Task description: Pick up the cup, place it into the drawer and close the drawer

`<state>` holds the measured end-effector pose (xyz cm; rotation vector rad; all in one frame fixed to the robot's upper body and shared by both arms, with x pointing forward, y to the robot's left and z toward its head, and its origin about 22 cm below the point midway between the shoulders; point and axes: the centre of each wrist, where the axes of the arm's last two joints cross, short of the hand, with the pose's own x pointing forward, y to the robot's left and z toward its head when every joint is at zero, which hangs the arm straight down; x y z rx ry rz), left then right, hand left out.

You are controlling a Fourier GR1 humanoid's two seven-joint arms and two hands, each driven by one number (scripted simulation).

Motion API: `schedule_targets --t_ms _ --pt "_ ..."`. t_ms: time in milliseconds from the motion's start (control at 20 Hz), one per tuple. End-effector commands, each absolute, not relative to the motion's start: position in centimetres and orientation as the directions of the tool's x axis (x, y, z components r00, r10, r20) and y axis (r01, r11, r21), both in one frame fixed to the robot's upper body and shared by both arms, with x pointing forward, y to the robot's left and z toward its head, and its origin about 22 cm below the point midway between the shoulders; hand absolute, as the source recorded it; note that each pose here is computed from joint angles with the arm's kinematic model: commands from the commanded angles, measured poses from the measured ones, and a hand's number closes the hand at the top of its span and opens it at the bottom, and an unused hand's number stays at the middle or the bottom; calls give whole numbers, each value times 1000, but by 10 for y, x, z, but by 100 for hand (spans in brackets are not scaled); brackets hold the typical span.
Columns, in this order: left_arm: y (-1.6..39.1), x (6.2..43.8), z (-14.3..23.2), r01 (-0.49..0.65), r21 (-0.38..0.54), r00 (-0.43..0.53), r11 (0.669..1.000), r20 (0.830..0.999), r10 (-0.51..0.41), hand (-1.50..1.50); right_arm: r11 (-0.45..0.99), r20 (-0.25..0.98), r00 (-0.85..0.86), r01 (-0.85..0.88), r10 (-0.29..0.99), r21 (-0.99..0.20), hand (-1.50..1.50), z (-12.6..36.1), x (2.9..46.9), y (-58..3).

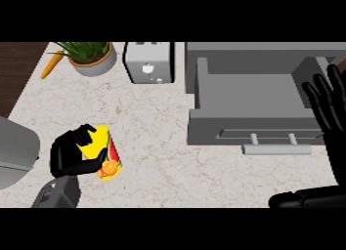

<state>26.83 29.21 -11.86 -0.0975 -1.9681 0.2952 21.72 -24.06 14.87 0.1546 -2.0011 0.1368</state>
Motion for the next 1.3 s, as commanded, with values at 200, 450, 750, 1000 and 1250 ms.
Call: schedule_targets --t_ms 200,450,750,1000,1250 --pt "261 285 -66 132 -232 -469 964 842 267 150 988 909 -413 -156 -47 -20 -150 155 220 -244" --pt "221 299 -11 201 -236 -487 951 818 306 150 985 920 -390 -171 -45 -25 -150 140 213 -247" --pt "188 309 42 241 -254 -447 937 828 339 150 987 918 -396 -156 -29 -36 -150 133 215 -252" --pt "177 331 93 266 -213 -493 940 808 322 150 988 911 -412 -149 -25 -41 -150 157 229 -244" --pt "144 339 126 245 -170 -494 955 826 274 150 989 905 -424 -142 -25 -38 -150 141 230 -236"
